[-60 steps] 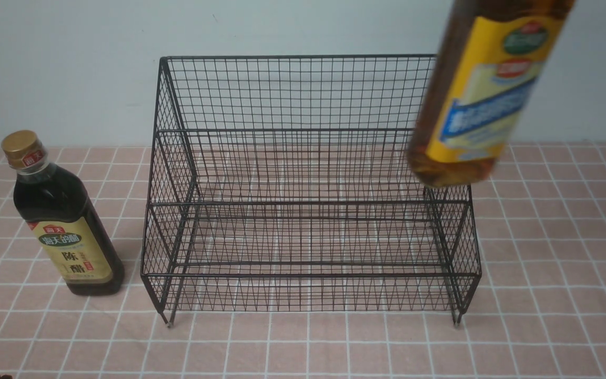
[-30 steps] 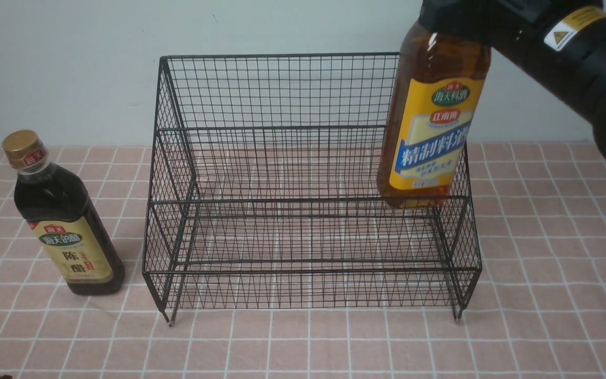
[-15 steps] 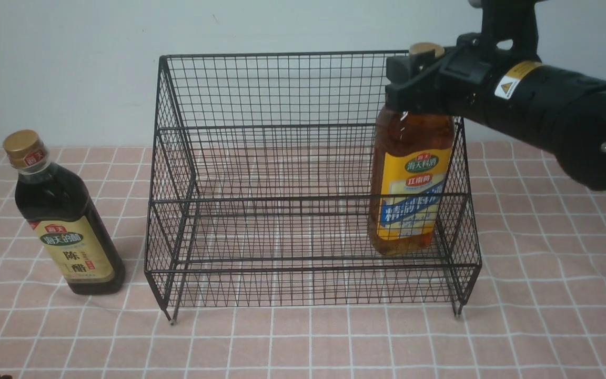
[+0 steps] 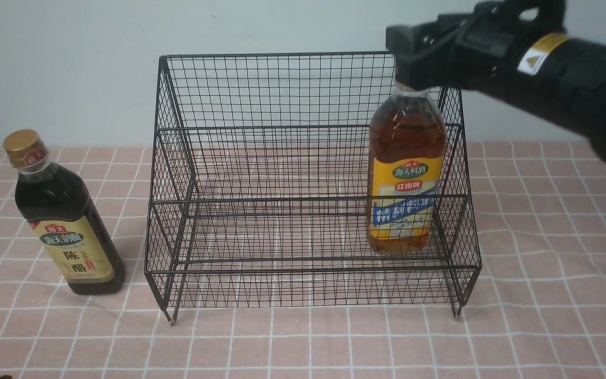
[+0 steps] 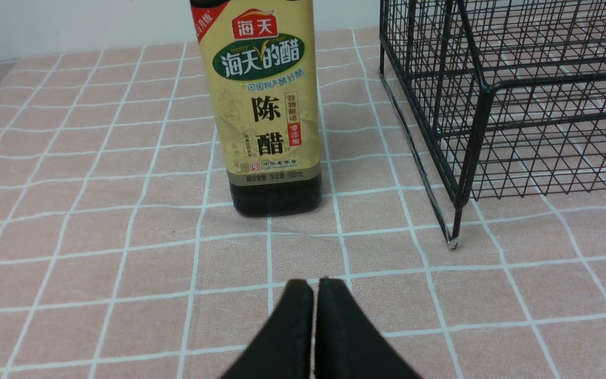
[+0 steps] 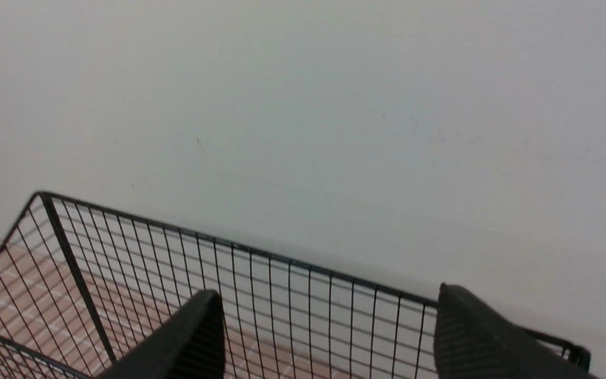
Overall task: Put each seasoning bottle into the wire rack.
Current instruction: Use the right arm to put the condiment bottle back on the shelf, then use the left arm to grab the condiment bottle closest to it
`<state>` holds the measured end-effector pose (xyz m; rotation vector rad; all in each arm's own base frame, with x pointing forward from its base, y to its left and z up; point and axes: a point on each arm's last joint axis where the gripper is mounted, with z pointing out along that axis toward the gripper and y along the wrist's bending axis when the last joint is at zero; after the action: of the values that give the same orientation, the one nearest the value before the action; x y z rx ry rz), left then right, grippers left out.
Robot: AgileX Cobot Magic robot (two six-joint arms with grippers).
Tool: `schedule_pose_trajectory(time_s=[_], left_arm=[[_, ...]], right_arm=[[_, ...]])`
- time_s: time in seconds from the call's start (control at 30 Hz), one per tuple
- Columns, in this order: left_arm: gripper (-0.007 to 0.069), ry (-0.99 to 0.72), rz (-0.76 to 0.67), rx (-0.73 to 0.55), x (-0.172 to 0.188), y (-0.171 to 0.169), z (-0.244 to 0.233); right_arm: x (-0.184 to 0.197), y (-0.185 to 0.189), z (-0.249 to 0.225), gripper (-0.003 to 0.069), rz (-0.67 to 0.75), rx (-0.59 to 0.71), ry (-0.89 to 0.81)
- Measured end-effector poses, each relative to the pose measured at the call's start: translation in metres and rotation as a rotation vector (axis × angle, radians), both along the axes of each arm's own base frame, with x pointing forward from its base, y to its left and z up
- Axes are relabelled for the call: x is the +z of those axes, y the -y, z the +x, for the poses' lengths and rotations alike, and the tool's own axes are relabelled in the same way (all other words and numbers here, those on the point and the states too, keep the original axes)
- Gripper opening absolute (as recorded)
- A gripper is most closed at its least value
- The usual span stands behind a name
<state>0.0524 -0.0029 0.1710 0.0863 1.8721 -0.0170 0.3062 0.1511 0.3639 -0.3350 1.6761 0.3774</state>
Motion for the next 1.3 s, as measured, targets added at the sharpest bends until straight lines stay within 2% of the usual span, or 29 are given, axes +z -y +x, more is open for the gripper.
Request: schedule_pose_trajectory(time_s=[0.2, 0.33, 0.37, 0.43, 0.47, 0.5, 0.57, 0.63, 0.83, 1.0, 1.17, 1.3], left_arm=[[-0.0007, 0.000, 0.000, 0.000, 0.000, 0.000, 0.000], [-0.0007, 0.000, 0.000, 0.000, 0.000, 0.000, 0.000], [-0.0007, 0.000, 0.000, 0.000, 0.000, 0.000, 0.000], [-0.0007, 0.000, 0.000, 0.000, 0.000, 0.000, 0.000], [-0.0007, 0.000, 0.000, 0.000, 0.000, 0.000, 0.000], [-0.0007, 0.000, 0.000, 0.000, 0.000, 0.000, 0.000], [-0.0007, 0.000, 0.000, 0.000, 0.000, 0.000, 0.000], [-0.0007, 0.000, 0.000, 0.000, 0.000, 0.000, 0.000], [-0.0007, 0.000, 0.000, 0.000, 0.000, 0.000, 0.000], [-0.0007, 0.000, 0.000, 0.000, 0.000, 0.000, 0.000], [-0.0007, 0.000, 0.000, 0.000, 0.000, 0.000, 0.000], [-0.0007, 0.000, 0.000, 0.000, 0.000, 0.000, 0.000]], right_arm=[[0.028, 0.011, -0.023, 0.0499, 0.014, 0.007, 0.050], [0.047, 0.022, -0.048, 0.0423, -0.057, 0.023, 0.066], [0.051, 0.026, -0.056, 0.0381, -0.087, 0.026, 0.064], [0.061, 0.039, -0.079, 0.0230, -0.159, 0.023, 0.042], [0.063, 0.041, -0.082, 0.0216, -0.164, 0.021, 0.047], [0.065, 0.047, -0.092, 0.0132, -0.185, 0.013, 0.018], [0.073, 0.062, -0.117, 0.0028, -0.169, -0.014, -0.036], [0.076, 0.072, -0.134, 0.0001, -0.131, -0.041, -0.101], [0.082, 0.096, -0.180, -0.0013, -0.047, -0.080, -0.216], [0.092, 0.106, -0.215, -0.0013, 0.078, -0.022, -0.201], [0.096, 0.109, -0.234, -0.0013, 0.156, 0.031, -0.198], [0.097, 0.110, -0.237, -0.0013, 0.165, 0.036, -0.193]])
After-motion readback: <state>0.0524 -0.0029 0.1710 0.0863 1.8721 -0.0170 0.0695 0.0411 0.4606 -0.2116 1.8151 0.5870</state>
